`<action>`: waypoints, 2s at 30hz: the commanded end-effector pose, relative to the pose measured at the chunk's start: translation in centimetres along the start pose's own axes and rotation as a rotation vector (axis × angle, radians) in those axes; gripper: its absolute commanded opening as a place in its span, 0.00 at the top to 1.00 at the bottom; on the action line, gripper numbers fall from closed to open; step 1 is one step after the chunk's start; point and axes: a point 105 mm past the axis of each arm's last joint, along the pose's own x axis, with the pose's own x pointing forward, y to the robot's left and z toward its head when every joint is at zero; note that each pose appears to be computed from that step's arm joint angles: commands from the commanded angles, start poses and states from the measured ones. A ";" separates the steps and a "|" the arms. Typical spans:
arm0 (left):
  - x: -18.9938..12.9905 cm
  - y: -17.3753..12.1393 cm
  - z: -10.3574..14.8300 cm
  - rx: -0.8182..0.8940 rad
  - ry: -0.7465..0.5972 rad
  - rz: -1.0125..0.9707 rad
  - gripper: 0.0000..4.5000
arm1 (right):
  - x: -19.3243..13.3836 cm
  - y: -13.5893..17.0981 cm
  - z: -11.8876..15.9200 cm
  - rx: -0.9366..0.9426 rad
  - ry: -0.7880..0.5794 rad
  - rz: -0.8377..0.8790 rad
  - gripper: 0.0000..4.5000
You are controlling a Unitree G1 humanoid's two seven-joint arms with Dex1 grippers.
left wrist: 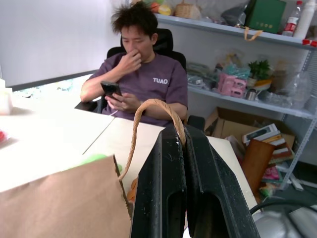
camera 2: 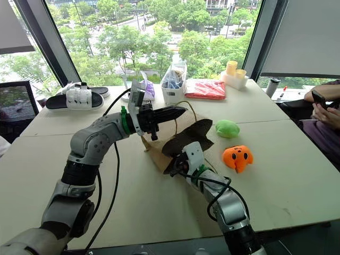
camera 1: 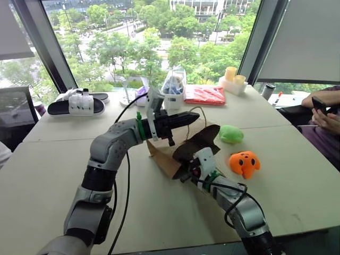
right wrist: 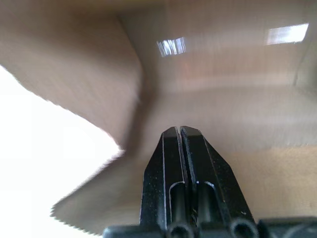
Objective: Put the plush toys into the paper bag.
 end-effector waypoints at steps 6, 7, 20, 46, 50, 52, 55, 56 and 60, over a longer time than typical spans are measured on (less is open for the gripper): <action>-0.2 -0.6 0.3 0.010 -0.006 -0.035 1.00 | -6.6 -1.0 5.4 0.023 -0.109 -0.018 0.81; -0.2 -0.6 0.1 0.008 -0.003 -0.039 1.00 | -7.2 -1.3 5.9 0.029 -0.121 -0.024 0.71; 0.2 -0.9 -0.6 0.012 -0.003 -0.045 1.00 | -9.4 -14.3 0.6 -0.131 0.217 -0.526 0.01; -0.5 -0.1 1.4 -0.066 -0.128 0.028 1.00 | -8.4 -9.8 4.9 -0.013 0.020 -0.235 1.00; -0.3 -0.1 1.1 -0.066 -0.105 0.004 1.00 | -8.2 -7.1 6.1 0.028 0.004 -0.106 1.00; -0.1 -0.2 1.1 -0.075 -0.106 -0.008 1.00 | -7.8 -5.8 6.1 0.027 0.025 -0.050 1.00; 0.3 -0.9 1.2 -0.099 -0.115 -0.049 1.00 | -6.1 -5.4 6.3 0.062 0.019 -0.045 1.00; 0.4 -1.3 1.3 -0.107 -0.117 -0.067 1.00 | -5.3 -5.3 6.2 0.068 0.023 -0.043 1.00; 0.7 -2.5 1.2 -0.126 -0.113 -0.109 1.00 | -2.1 -5.0 5.9 0.078 0.036 -0.026 1.00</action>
